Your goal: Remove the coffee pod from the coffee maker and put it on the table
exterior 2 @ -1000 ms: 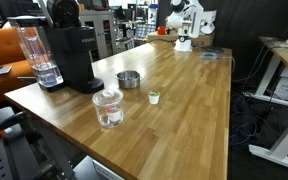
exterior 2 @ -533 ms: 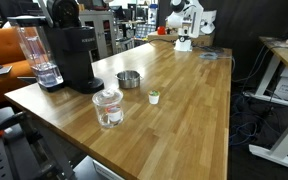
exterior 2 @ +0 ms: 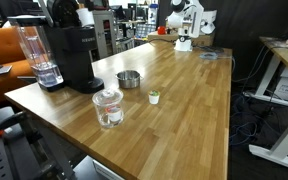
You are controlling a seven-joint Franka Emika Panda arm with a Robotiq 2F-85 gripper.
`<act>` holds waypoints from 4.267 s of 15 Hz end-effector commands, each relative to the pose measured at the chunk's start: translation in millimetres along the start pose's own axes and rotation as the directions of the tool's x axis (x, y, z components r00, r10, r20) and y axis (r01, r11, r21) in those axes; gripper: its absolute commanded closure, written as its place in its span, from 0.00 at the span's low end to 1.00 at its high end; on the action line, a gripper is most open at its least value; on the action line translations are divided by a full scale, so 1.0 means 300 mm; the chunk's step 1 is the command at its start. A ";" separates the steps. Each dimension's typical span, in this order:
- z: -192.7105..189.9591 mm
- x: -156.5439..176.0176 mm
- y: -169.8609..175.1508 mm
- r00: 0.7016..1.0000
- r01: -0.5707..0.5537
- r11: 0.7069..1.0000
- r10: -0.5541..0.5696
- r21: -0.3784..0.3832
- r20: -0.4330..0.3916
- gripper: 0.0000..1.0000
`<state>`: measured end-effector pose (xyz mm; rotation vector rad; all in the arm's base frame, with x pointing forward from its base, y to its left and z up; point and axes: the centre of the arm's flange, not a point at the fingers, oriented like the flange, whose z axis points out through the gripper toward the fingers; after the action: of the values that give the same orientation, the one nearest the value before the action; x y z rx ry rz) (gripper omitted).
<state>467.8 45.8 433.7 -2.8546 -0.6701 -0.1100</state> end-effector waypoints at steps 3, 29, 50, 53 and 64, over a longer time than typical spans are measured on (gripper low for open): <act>0.057 -0.064 -0.033 1.000 -0.011 1.000 0.011 0.011 -0.002 0.99; 0.226 -0.070 0.110 0.998 0.001 0.998 -0.004 0.062 0.056 0.99; 0.352 -0.075 0.152 0.993 0.076 0.982 -0.090 0.172 0.077 0.99; 0.382 -0.080 0.196 0.992 0.092 0.974 -0.107 0.208 0.062 0.99; 0.511 -0.060 0.340 0.980 0.153 0.944 -0.182 0.292 0.076 0.99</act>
<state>487.4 -14.0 267.0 -2.5897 -0.8365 0.0890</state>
